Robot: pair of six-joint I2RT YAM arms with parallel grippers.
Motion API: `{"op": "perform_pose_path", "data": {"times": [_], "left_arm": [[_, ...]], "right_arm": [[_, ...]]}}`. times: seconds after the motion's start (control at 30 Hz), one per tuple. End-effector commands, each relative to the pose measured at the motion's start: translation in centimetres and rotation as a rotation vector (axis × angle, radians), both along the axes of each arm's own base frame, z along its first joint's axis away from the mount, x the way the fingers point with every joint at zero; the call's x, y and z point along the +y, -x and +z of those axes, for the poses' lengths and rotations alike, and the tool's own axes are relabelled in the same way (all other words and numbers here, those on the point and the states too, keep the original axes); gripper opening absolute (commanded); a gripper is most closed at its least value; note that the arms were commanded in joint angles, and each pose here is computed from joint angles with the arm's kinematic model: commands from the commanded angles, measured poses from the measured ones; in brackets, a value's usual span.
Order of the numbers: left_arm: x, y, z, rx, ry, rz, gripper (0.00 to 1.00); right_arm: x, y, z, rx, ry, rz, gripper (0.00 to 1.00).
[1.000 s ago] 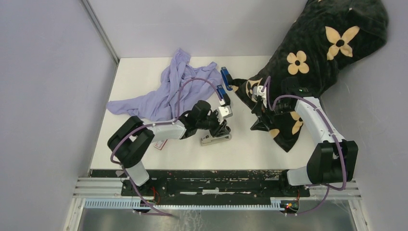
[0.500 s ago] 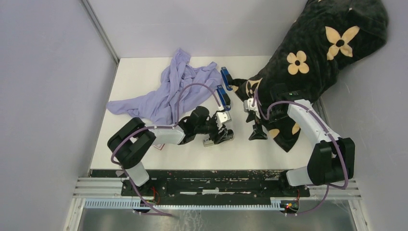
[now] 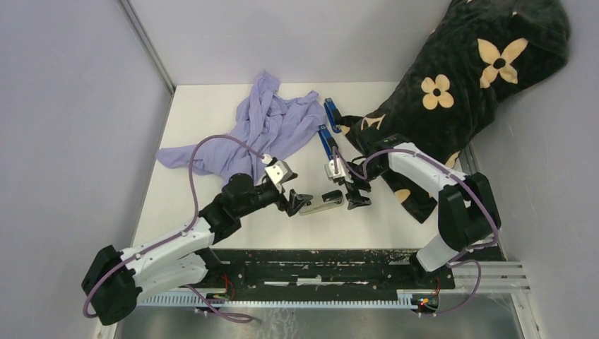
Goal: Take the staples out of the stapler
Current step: Pick up the stapler from the center of the board.
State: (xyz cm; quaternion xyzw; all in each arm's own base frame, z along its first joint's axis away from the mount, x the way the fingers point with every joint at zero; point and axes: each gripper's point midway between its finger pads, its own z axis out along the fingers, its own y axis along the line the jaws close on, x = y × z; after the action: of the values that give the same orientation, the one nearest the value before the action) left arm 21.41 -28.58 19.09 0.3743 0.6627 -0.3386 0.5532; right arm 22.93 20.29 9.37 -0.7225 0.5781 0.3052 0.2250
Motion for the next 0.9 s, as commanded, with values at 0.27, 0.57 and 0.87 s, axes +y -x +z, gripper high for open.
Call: {"op": "perform_pose_path", "data": {"times": [0.27,0.57,0.87], "left_arm": [[3.8,1.1,-0.6,0.066,0.082,0.152,0.89],[4.3,1.7,-0.2,0.059,0.110,0.148,0.88],[4.2,2.0,0.1,0.051,0.153,0.136,0.88]], "right_arm": [[4.5,-2.9,-2.4,-0.161,0.129,0.062,0.77],[5.1,-3.2,-3.8,-0.198,0.169,0.049,0.58],[5.1,-2.9,-4.6,-0.199,0.190,0.062,0.54]]}}
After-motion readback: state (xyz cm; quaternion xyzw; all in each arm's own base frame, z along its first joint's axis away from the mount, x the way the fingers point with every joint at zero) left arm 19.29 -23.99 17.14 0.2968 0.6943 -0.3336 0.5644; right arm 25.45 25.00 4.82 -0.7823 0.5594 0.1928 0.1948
